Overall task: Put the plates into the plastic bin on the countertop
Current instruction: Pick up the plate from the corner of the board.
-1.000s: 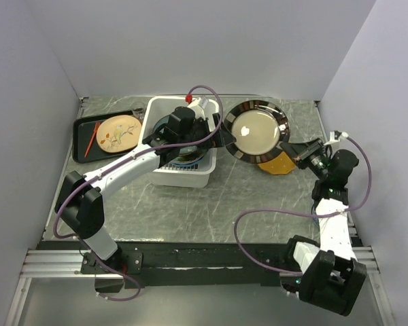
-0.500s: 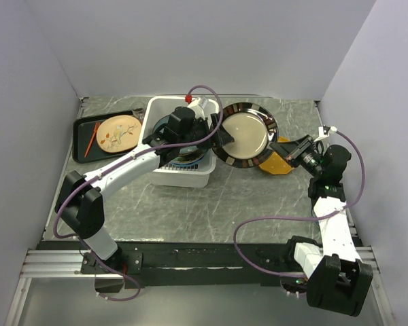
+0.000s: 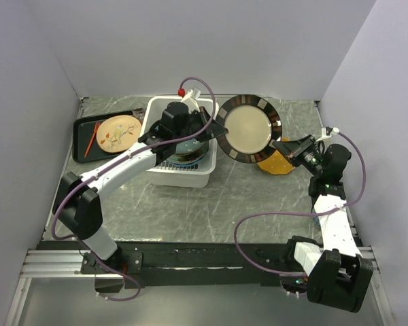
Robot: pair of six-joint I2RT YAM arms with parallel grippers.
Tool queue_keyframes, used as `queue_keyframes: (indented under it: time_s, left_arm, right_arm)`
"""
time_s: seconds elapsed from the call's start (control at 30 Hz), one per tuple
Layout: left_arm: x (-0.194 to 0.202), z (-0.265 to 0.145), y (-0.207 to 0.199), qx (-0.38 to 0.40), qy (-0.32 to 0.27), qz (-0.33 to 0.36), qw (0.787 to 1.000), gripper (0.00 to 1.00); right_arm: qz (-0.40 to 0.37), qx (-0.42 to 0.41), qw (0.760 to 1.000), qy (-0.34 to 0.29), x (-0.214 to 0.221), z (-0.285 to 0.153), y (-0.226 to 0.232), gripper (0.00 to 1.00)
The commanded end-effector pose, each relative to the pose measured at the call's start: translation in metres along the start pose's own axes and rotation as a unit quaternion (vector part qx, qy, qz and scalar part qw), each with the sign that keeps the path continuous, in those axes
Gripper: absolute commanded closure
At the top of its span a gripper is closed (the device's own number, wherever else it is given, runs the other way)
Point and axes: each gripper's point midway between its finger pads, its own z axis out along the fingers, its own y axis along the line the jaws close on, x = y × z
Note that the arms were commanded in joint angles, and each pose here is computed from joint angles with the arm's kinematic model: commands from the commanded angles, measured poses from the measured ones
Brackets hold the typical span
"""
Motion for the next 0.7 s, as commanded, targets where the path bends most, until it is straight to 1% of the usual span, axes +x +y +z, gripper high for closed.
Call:
queue_keyframes:
  time_s: [0.0,0.13,0.2,0.37,0.4,0.47,0.5,0.57,0.6,0.67]
  left_arm:
    - [0.011,0.0,-0.007,0.014,0.011,0.053,0.998,0.99]
    - [0.012,0.0,-0.005,0.012,0.013,0.052,0.998,0.99]
    - [0.011,0.0,-0.006,0.012,0.011,0.051,0.999,0.99]
    - [0.01,0.0,-0.005,0.007,0.008,0.05,0.999,0.99]
    - [0.01,0.0,-0.005,0.007,0.008,0.051,0.999,0.99]
    - [0.01,-0.001,-0.005,0.007,0.007,0.051,0.999,0.99]
    - [0.009,-0.001,-0.006,0.007,0.006,0.052,0.999,0.99]
    - [0.009,-0.001,-0.006,0.007,0.006,0.052,0.999,0.99]
    - [0.009,-0.001,-0.006,0.007,0.006,0.052,0.999,0.99]
    - [0.009,-0.001,-0.006,0.007,0.006,0.052,0.999,0.99]
  right_arm:
    - [-0.082,-0.099,0.992,-0.008,-0.014,-0.006,0.068,1.0]
    - [-0.088,-0.094,0.992,-0.008,-0.015,-0.005,0.066,1.0]
    - [-0.086,-0.095,0.992,-0.008,-0.016,-0.004,0.066,0.97]
    - [-0.086,-0.095,0.992,0.0,-0.014,-0.002,0.064,0.81]
    - [-0.085,-0.096,0.992,-0.001,-0.015,-0.002,0.064,0.67]
    - [-0.084,-0.094,0.992,-0.002,-0.015,-0.002,0.062,0.51]
    - [-0.083,-0.09,0.992,-0.001,-0.014,-0.002,0.061,0.35]
    - [-0.087,-0.081,0.993,-0.006,-0.016,-0.001,0.058,0.22]
    - [-0.083,-0.073,0.994,-0.004,-0.015,-0.001,0.055,0.13]
    - [-0.092,-0.064,0.994,-0.014,-0.018,-0.001,0.053,0.06]
